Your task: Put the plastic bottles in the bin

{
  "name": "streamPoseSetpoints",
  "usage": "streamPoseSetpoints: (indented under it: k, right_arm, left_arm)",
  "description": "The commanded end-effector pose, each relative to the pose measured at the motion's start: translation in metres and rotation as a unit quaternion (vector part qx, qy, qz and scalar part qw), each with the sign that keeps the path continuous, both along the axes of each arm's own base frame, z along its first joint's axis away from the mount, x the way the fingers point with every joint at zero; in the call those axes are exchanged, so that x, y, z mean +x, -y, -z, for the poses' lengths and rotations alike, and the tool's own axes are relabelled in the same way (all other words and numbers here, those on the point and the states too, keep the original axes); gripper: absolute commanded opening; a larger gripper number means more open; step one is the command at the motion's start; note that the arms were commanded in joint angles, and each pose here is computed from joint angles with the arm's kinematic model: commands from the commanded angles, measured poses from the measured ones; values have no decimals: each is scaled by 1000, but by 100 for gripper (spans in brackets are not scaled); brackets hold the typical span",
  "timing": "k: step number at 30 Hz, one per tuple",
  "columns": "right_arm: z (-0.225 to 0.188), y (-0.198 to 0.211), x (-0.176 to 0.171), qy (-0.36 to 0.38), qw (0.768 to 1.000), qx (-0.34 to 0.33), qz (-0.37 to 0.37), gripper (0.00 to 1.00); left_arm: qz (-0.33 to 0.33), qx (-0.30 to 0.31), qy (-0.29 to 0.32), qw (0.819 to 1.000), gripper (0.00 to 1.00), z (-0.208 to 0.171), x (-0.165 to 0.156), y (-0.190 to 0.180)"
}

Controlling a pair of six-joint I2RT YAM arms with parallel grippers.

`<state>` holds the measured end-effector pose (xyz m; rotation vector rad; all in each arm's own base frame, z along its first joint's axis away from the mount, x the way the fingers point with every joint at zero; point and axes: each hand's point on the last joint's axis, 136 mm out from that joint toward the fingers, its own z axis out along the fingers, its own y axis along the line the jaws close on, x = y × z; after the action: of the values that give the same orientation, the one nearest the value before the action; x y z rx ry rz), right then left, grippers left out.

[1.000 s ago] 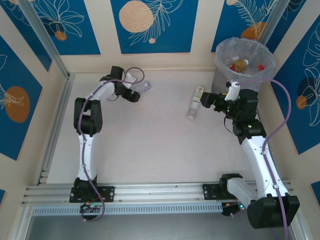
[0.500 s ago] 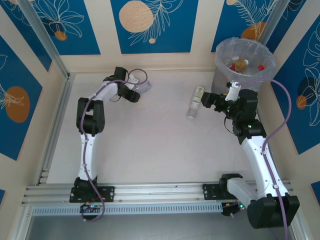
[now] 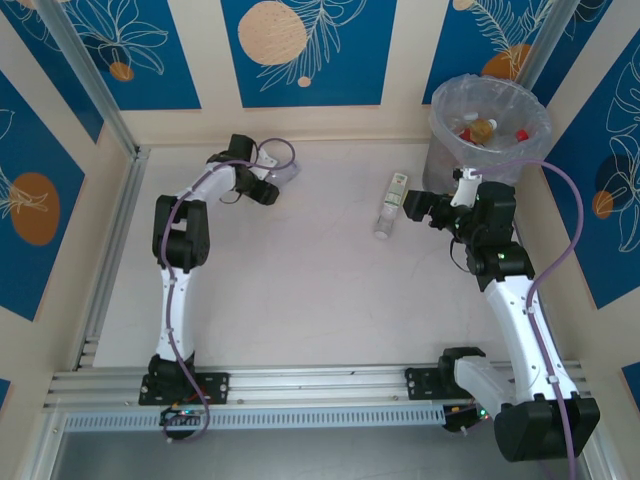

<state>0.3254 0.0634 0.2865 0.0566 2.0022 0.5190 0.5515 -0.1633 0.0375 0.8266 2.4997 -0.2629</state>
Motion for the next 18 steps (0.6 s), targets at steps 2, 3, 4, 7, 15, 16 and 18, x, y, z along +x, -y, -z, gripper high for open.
streamPoseSetpoints:
  k: [2,3,4,7,15,16,18]
  right_arm:
    - [3,4,-17,-14,1000,-28,2,100]
    - [4,4,-18,-14,1000,-27,3,99]
    - [5,4,-19,-14,1000,-26,3,100]
    - [7,4,-18,-15,1000,-19,4,100]
    - [9,0,-13,-17,1000,-7,-1,100]
    - [10,0,-12,-17,1000,-6,0,100]
    - [11,0,-11,-19,1000,-4,0,100]
  left_arm:
    - [-5,-2,-5,1000,57,-17,-26,6]
    - [-5,-1,-6,1000,57,-16,-29,6]
    - [-6,0,-7,1000,57,-16,-30,6]
    - [-16,4,-12,1000,57,-17,-33,5]
    - [-30,2,-20,999,56,-21,-45,10]
    - [-31,1,-19,999,55,-22,-46,11]
    - [-31,-3,-18,999,54,-24,-49,14]
